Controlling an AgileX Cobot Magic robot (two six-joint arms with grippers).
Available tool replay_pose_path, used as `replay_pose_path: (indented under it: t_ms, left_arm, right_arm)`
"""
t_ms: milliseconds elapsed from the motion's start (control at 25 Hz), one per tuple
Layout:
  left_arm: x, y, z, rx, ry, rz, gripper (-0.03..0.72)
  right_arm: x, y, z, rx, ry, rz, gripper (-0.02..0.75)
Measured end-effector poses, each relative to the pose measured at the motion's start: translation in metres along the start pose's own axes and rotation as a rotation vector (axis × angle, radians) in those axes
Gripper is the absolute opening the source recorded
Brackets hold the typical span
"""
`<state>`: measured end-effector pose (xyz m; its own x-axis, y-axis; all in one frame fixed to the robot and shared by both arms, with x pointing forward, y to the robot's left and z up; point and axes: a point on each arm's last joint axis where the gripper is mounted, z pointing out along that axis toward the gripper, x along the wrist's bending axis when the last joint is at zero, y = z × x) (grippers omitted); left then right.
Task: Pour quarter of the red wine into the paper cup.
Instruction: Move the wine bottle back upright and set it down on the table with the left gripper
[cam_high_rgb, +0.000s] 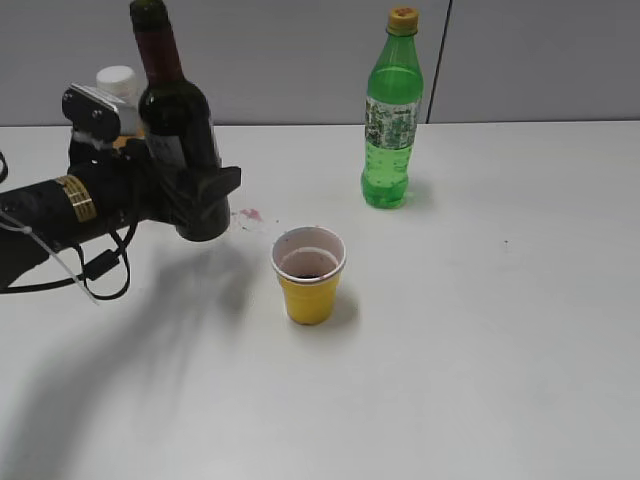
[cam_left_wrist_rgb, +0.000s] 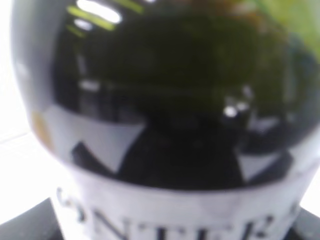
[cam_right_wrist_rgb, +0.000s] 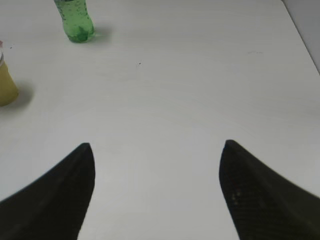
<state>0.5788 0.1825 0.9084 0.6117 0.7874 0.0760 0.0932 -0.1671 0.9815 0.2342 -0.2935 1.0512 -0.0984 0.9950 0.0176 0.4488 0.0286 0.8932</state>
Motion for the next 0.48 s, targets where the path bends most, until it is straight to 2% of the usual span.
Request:
replay_pose_path:
  t_ms: [200, 480]
  left_arm:
    - [-0.004, -0.029, 0.006, 0.02, -0.025, -0.003, 0.529]
    - [-0.004, -0.036, 0.007, 0.03, -0.025, 0.057, 0.529]
  right_arm:
    - [0.0, 0.0, 0.0, 0.0, 0.0, 0.0, 0.586]
    - [0.0, 0.0, 0.0, 0.0, 0.0, 0.0, 0.586]
